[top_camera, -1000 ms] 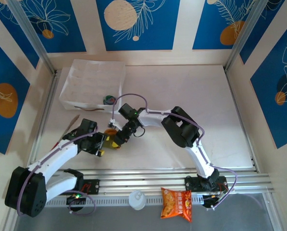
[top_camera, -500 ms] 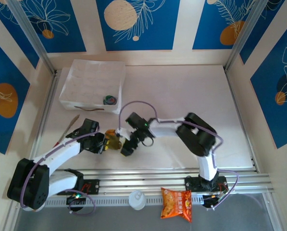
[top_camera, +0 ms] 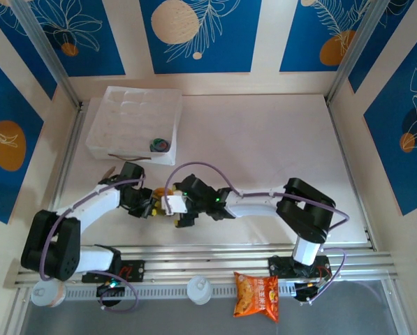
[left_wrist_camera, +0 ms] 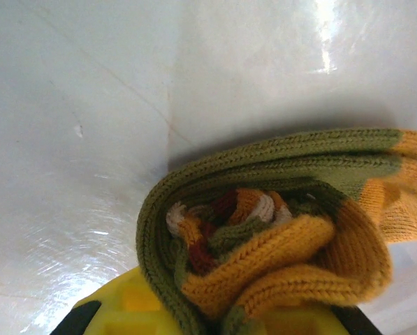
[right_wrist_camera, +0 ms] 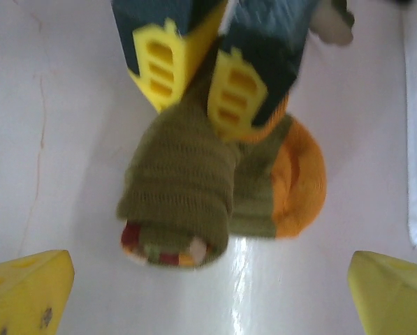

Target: Roll the socks

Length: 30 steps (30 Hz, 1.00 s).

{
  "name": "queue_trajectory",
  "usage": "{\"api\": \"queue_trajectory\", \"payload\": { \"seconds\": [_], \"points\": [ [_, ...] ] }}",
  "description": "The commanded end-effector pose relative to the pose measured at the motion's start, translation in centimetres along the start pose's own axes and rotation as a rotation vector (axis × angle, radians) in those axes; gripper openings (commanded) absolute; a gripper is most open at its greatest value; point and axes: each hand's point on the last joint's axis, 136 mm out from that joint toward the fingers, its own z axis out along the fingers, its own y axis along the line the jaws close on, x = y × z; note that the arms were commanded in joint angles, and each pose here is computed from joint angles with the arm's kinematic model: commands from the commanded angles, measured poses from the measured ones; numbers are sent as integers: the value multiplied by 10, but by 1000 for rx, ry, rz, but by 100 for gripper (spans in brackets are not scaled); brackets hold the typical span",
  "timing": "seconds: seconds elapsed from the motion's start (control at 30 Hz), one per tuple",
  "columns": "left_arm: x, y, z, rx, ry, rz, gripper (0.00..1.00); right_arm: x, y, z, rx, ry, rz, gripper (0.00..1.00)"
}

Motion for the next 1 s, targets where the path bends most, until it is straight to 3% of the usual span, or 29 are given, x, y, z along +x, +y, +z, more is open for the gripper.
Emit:
{"api": "queue_trajectory", "payload": {
  "seconds": [0.0,0.1,0.2,0.33,0.53,0.7,0.73,0.97],
  "points": [
    [-11,123,7,-492,-42,-139,6,-24,-3,12,25,-26,-119,98],
    [-13,118,11,-496,-24,-147,6,-29,6,20,-34,-25,-121,92],
    [-17,112,11,-507,-19,-139,6,-16,14,33,-72,29,-92,79],
    [-19,102,10,-497,-16,-114,5,9,15,48,-67,106,-9,51],
    [-21,91,5,-457,-33,-92,5,39,14,57,-71,191,127,40],
    [-20,77,3,-411,-30,-67,7,43,21,55,-111,202,183,9],
    [-20,71,1,-382,-33,-59,11,44,23,55,-123,206,201,0],
    [-18,38,-45,-191,-132,-30,65,68,54,50,-326,287,443,0]
  ]
}}
